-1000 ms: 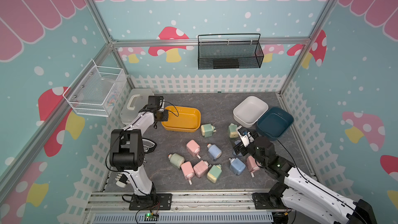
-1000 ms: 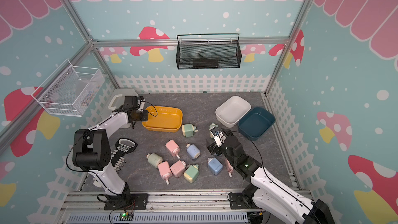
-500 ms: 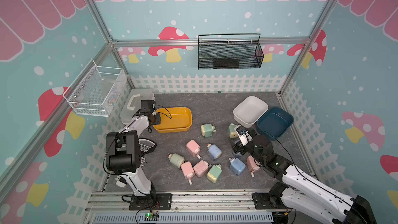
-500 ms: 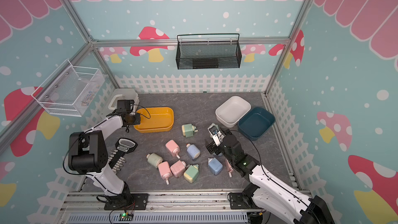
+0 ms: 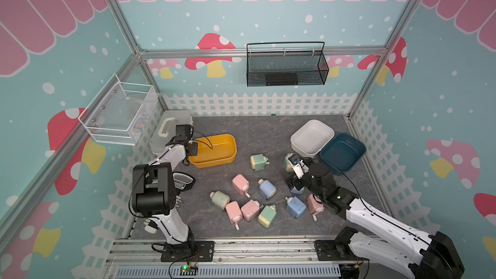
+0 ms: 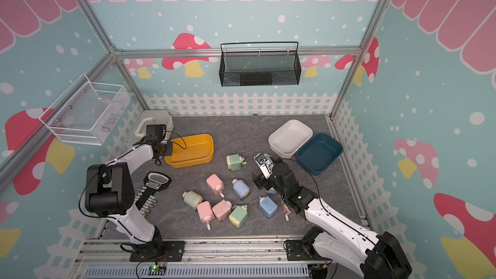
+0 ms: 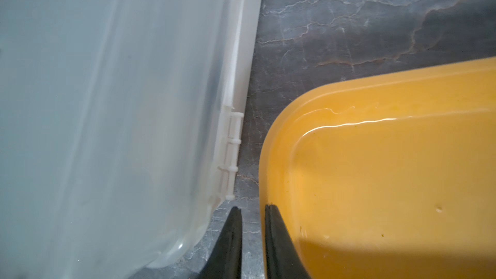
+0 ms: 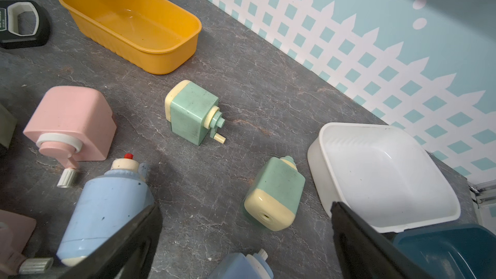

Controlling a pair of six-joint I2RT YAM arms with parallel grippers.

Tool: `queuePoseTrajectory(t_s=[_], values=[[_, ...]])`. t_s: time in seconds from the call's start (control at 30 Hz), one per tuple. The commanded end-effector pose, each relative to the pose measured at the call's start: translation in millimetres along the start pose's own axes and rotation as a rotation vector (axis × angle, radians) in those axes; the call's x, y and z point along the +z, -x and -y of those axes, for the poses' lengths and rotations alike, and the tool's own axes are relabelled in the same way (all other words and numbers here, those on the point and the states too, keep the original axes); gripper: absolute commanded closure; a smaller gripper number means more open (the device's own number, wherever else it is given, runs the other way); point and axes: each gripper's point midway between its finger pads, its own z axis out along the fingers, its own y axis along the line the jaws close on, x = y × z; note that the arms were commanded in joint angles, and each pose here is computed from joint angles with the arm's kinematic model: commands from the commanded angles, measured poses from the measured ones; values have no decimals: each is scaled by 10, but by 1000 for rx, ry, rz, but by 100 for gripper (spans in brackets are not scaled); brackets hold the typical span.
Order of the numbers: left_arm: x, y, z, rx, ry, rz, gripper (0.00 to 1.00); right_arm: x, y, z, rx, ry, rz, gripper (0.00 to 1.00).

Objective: Place the pencil sharpeners by color into the storage box
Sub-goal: Move the storage box to the center of the board.

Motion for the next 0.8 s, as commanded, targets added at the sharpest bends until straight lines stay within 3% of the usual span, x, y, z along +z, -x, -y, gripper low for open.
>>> queuePoseTrajectory(t_s=[0.0,0.27,0.5,0.77], values=[[-13,33,-97,10,46,10,81,19,111,-14,-10,14,24,1],[12,-10,-54,-1,25,-2,79,103,75,-47,1,24,8,1],[-47,16,224,-32,-141,20,62,159,89,-78,21,38,8,2],[72,-140,153,-21,-84,-61,69,142,135,-75,32,42,13,1]])
